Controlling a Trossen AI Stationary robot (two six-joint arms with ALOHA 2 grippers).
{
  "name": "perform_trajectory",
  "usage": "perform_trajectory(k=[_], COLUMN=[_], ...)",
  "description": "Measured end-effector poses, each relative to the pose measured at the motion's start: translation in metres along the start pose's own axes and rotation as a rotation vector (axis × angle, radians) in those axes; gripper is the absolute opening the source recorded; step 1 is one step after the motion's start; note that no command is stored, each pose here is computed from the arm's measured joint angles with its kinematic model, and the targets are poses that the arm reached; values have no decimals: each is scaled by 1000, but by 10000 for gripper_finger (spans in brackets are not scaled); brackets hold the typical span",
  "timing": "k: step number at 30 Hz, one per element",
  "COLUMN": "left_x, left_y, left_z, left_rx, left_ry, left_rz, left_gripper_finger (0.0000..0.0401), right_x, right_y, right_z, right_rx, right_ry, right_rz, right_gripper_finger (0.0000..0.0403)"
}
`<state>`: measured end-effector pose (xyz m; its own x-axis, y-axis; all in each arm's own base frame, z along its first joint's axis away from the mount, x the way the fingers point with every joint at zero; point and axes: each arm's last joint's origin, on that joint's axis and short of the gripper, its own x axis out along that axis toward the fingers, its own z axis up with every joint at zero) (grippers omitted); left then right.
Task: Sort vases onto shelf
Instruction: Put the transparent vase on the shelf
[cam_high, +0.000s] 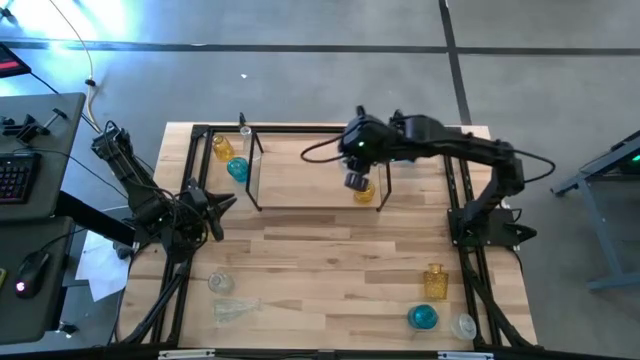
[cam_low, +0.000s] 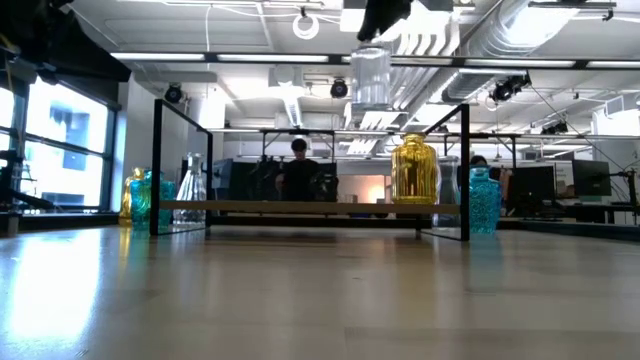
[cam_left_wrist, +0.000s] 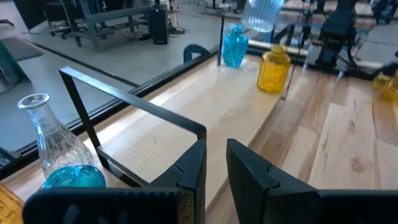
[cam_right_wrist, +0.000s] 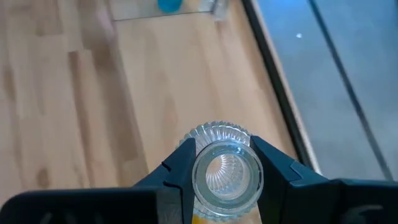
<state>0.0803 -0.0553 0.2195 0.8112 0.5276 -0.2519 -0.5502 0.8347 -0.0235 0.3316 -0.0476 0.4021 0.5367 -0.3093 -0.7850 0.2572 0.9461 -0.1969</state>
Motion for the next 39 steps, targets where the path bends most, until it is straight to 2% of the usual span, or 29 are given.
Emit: perform_trajectory(k=[5,10,15,23,27,31,39], left_x=[0,0,0,0,0,0,0], left_y=[0,0,0,0,-1,-2,-4], left_z=[-1,-1,-1,0,0,1,2], left_rx=[12,12,19,12,3,-8,-20], left_ry=[35,31,30,13,-6,-6,-4], left_rz=[-13,-12,-12,-5,0,-4,-16], left_gripper_finger=[56,56,56,56,56,56,56], right_x=[5,7,34,66,76,92,106], right_y=[13,21,28,29,21,18,26], right_z=[9,7,-6,-12,-8,-5,27], right_rx=[-3,18,22,40,53,36,-66], right_ry=[-73,-66,-7,-71,-122,-111,-114], right_rz=[66,75,72,143,190,197,249], right_gripper_finger=[94,94,94,94,94,94,94])
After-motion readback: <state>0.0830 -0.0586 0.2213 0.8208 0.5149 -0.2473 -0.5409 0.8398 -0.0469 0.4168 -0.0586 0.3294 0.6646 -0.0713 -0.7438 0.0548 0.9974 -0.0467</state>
